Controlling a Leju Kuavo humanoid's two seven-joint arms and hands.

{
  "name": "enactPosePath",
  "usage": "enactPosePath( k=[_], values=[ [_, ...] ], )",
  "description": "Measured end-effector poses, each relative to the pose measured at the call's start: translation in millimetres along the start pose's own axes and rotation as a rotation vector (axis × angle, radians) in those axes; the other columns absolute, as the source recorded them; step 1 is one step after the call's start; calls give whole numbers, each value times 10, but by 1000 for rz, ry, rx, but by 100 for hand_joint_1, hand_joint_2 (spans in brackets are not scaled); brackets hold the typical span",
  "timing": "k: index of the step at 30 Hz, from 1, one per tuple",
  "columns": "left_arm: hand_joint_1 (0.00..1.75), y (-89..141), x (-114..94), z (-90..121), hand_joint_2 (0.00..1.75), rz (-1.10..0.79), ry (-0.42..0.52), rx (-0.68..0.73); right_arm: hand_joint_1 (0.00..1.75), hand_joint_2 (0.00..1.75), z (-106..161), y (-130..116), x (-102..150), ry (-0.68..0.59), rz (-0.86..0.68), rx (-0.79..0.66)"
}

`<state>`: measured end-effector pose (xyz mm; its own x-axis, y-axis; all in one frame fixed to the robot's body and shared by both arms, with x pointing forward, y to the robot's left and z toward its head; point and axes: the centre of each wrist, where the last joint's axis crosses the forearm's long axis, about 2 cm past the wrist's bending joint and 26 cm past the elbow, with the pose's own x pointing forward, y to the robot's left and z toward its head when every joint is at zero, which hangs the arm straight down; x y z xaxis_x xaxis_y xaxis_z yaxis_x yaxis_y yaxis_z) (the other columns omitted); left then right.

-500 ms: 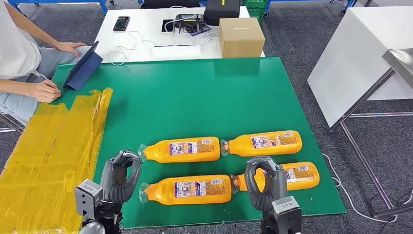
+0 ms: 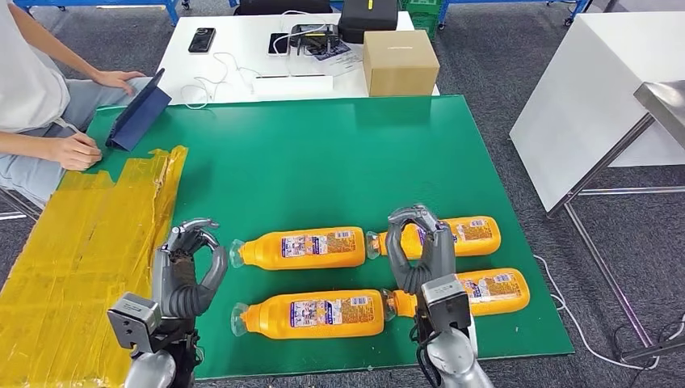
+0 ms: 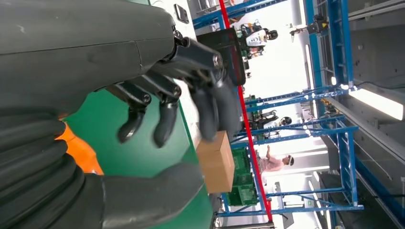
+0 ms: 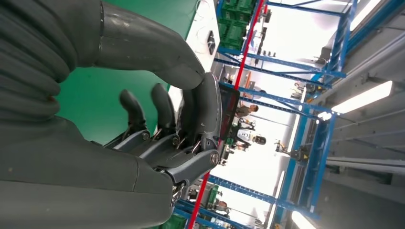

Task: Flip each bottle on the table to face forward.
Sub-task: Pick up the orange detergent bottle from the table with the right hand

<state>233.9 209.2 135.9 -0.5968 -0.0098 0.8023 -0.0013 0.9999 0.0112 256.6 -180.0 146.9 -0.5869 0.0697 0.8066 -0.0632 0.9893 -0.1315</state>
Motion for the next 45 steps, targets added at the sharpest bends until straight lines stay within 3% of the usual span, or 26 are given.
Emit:
enactPosePath(
  k=[1, 3, 13, 20, 35, 45],
  values=[
    [0, 4, 0, -9, 175, -2, -2, 2, 11, 175, -10, 1, -15, 2, 4, 3],
    [0, 14, -1, -19, 175, -7, -5, 8, 0, 175, -27, 5, -37, 5, 9, 7],
    [0, 133, -18, -53, 175, -8, 1, 73, 0, 175, -203, 14, -85, 1, 95, 45],
    [0, 185, -24, -99, 175, -3, -2, 80, 0, 175, -402, 74, -147, -42, 415, 141],
    [0, 206, -27, -109, 175, -5, -1, 82, 0, 175, -434, 108, -252, -27, 482, 200],
    [0, 167, -14, -215, 175, 31, -3, 43, 0, 175, -671, 393, -393, 7, 715, 580]
  ],
)
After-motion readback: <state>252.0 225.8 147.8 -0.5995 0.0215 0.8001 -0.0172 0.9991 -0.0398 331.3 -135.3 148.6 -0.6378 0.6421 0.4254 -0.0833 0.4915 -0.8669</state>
